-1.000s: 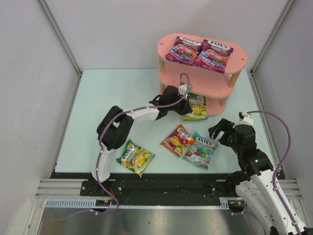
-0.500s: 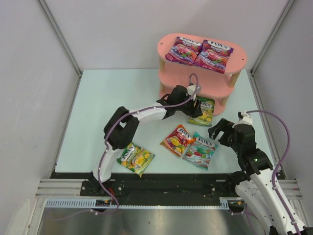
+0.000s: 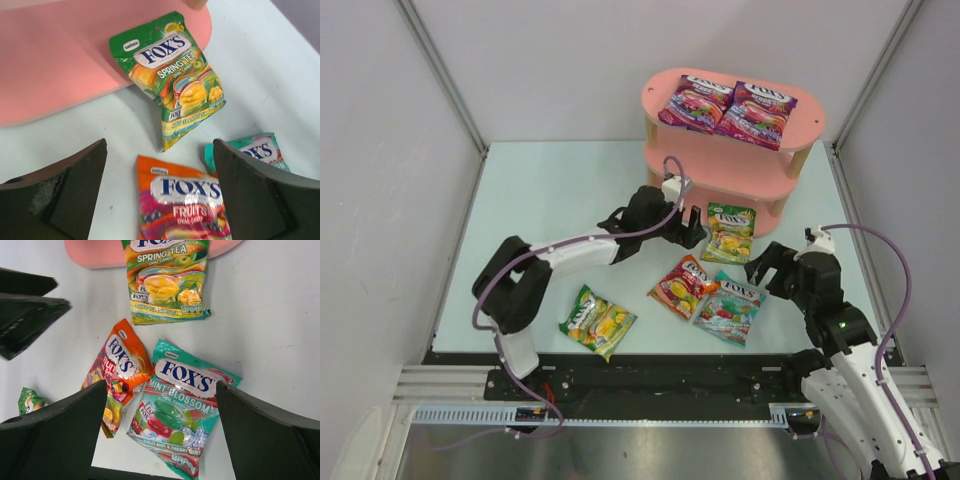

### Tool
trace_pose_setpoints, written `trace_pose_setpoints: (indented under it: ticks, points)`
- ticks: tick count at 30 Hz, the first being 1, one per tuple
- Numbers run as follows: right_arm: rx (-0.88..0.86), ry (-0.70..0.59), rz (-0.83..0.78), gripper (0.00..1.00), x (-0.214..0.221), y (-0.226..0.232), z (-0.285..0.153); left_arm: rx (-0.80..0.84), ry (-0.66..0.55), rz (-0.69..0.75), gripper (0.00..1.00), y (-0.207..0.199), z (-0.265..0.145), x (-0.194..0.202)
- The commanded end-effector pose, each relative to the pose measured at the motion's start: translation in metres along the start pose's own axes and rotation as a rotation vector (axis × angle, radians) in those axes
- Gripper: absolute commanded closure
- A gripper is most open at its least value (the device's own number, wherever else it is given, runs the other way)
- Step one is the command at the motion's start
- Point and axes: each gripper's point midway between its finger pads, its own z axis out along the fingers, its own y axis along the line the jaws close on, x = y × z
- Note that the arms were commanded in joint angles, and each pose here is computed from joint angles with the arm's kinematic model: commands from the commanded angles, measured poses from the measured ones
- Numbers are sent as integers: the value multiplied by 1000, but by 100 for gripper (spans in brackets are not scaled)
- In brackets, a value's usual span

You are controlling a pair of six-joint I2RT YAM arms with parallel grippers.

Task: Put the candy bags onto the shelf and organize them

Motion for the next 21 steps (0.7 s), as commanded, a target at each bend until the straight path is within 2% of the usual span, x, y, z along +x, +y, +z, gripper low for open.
trace_pose_setpoints:
  ticks: [1, 3, 4, 5, 9, 15, 21]
  points:
    - [-72, -44, -29, 6, -19, 18, -6, -63, -146, -39, 9, -2, -43, -41]
    - [-96, -33, -54, 6, -18, 23, -3, -133, -126, -74, 8, 9, -59, -25]
    - [-124, -20, -68, 6, -16, 28, -3, -137, -162, -101, 8, 6, -75, -34]
    - [-133, -10, -82, 7, -15, 31, -1, -148, -126, -116, 7, 10, -82, -13]
    - [-69, 1, -76, 6, -10, 26, 11, -264, -141, -183, 6, 28, -119, 12]
    - [94, -45, 30, 5, -11, 2, 37, -289, -125, -248, 6, 32, -153, 49]
    - [3, -109, 25, 4, -10, 2, 79, -284, -132, -251, 6, 31, -171, 60]
